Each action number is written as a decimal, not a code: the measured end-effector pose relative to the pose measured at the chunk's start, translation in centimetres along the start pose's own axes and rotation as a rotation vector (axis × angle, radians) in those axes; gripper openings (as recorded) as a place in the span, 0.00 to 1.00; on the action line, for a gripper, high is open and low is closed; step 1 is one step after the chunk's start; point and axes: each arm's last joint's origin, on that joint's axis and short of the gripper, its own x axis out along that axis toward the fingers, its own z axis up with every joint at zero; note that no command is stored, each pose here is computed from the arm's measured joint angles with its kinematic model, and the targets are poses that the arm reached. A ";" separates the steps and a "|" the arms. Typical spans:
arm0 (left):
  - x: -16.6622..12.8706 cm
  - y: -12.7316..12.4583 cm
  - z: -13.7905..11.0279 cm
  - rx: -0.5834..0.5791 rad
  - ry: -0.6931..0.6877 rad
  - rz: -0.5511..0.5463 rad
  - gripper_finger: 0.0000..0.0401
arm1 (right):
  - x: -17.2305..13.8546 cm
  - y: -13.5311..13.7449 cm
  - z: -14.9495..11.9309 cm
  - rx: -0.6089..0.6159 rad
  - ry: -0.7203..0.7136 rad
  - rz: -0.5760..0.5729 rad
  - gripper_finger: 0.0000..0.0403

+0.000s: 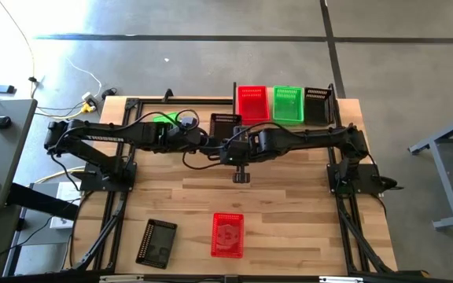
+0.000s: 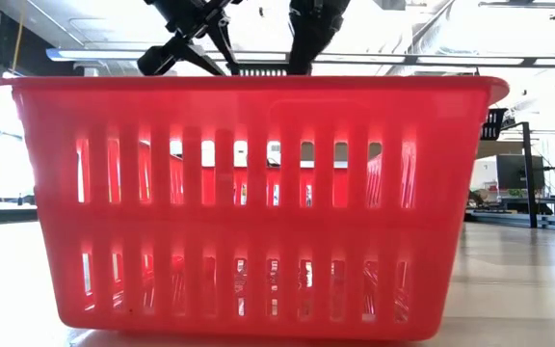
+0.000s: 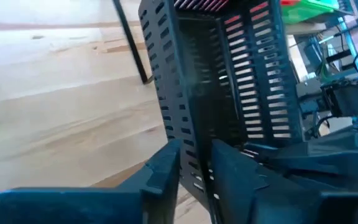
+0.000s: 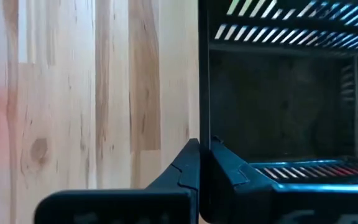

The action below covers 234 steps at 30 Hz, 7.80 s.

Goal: Stack baskets on shelf by color
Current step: Stack the top black bin on top of the black bin

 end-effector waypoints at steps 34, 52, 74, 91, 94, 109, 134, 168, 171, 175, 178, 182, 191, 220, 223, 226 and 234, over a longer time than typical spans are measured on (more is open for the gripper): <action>-5.0 1.5 4.3 0.273 -0.080 -0.184 0.39 | -7.4 3.1 -0.2 0.017 0.001 -0.092 0.00; -6.3 1.8 4.7 0.319 -0.145 -0.181 0.39 | -14.8 -0.9 -6.0 0.054 -0.009 -0.299 0.00; -6.3 1.8 4.7 0.317 -0.148 -0.179 0.39 | -18.0 -5.7 -21.4 -0.031 -0.027 -0.341 0.00; -6.3 1.8 4.8 0.312 -0.167 -0.161 0.39 | -16.4 -6.8 -25.2 -0.112 0.177 -0.370 0.00; -6.3 1.8 4.8 0.312 -0.172 -0.157 0.39 | -16.1 -7.0 -25.7 -0.127 0.202 -0.369 0.00; -6.3 1.9 4.8 0.311 -0.191 -0.140 0.39 | -15.4 -9.0 -25.8 -0.085 0.215 -0.375 0.00; -6.3 1.9 4.9 0.306 -0.204 -0.128 0.39 | -13.1 -12.4 -25.9 0.005 0.259 -0.170 0.00; -6.3 1.9 4.9 0.297 -0.204 -0.129 0.38 | -13.2 -12.4 -26.3 0.028 0.280 -0.161 0.28; -6.3 1.9 4.9 0.298 -0.204 -0.129 0.38 | -13.8 -12.2 -26.5 0.047 0.263 -0.175 0.29; -6.3 1.9 4.9 0.297 -0.205 -0.128 0.38 | -15.0 -12.1 -26.5 0.091 0.210 -0.207 0.29; -6.3 1.9 4.9 0.297 -0.207 -0.127 0.38 | -15.6 -12.2 -26.3 0.151 0.158 -0.233 0.29; -6.3 1.9 4.9 0.297 -0.207 -0.127 0.38 | -15.0 -12.4 -26.2 0.186 0.175 -0.245 0.29; -6.3 1.9 4.9 0.298 -0.205 -0.128 0.38 | -12.7 -12.8 -25.9 0.166 0.267 -0.181 0.29; -6.3 1.9 4.9 0.324 -0.205 -0.126 0.38 | -12.0 -14.1 -24.7 0.231 0.331 -0.196 0.29; -6.3 1.9 4.9 0.324 -0.205 -0.126 0.38 | -11.3 -14.2 -24.7 0.231 0.365 -0.172 0.29; -6.3 1.9 4.9 0.325 -0.205 -0.126 0.38 | -10.8 -14.4 -24.6 0.224 0.402 -0.159 0.29; -6.3 1.9 4.9 0.325 -0.205 -0.126 0.38 | -10.8 -14.6 -24.7 0.207 0.466 -0.234 0.29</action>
